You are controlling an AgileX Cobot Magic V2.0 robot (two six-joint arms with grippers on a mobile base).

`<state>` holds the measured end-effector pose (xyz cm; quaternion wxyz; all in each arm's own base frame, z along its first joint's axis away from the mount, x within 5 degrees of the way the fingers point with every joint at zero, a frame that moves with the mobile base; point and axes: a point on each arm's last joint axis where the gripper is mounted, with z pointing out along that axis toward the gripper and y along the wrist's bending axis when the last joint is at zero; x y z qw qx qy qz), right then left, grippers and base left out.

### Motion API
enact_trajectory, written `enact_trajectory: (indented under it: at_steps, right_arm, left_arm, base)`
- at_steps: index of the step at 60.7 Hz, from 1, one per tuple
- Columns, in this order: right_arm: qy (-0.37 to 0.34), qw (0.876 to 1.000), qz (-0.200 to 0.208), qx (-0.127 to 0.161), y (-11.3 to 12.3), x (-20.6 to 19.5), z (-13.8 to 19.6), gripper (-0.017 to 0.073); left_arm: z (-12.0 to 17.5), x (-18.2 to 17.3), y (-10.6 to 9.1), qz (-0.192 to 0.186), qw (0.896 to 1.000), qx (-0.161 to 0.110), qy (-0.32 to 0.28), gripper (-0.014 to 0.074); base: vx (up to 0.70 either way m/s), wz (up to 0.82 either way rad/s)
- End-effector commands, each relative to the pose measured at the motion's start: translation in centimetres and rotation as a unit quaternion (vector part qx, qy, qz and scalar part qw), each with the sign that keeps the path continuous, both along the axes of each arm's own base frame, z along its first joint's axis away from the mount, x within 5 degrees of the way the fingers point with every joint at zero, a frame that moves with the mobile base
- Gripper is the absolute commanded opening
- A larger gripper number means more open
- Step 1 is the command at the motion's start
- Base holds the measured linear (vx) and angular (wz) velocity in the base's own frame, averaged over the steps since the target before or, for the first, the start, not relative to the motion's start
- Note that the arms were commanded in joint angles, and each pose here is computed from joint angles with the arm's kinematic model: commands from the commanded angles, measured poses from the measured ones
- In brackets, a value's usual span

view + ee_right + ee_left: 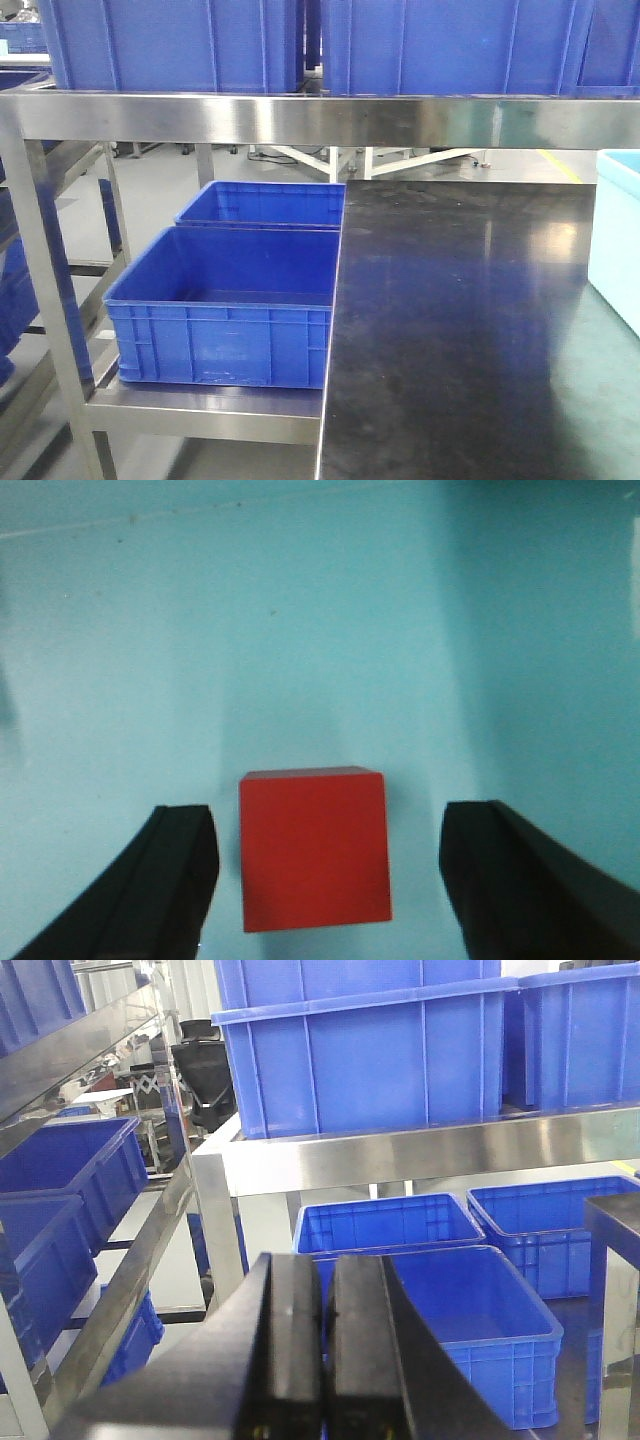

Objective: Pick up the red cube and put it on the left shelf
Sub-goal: 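Open the right gripper and lower it around the red cube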

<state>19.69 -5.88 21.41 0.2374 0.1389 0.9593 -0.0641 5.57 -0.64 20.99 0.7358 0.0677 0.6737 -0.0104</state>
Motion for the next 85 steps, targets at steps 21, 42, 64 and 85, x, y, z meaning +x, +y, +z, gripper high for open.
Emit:
enact_trajectory:
  at_steps: [21, 42, 64, 85]
  right_arm:
    - [-0.044, 0.999, 0.006, -0.011, -0.4, 1.3, 0.5, 0.0571]
    - [-0.042, 0.999, 0.006, -0.010, -0.5, 1.6, 0.1, 0.0571]
    - [-0.042, 0.999, 0.006, -0.010, -0.5, 1.6, 0.1, 0.0381]
    - [-0.073, 0.997, 0.009, -0.007, 0.1, 1.7, 1.7, 0.0051]
  left_arm:
    - [0.0, 0.1, 0.0, 0.000, 1.000, -0.003, -0.027, 0.0106]
    - [0.0, 0.1, 0.0, 0.000, 1.000, -0.003, -0.027, 0.0106]
    - [0.0, 0.1, 0.0, 0.000, 1.000, -0.003, -0.027, 0.0106]
    - [0.0, 0.1, 0.0, 0.000, 1.000, -0.003, -0.027, 0.0106]
  base:
    - [0.00, 0.00]
    - [0.00, 0.00]
    - [0.00, 0.00]
    - [0.00, 0.00]
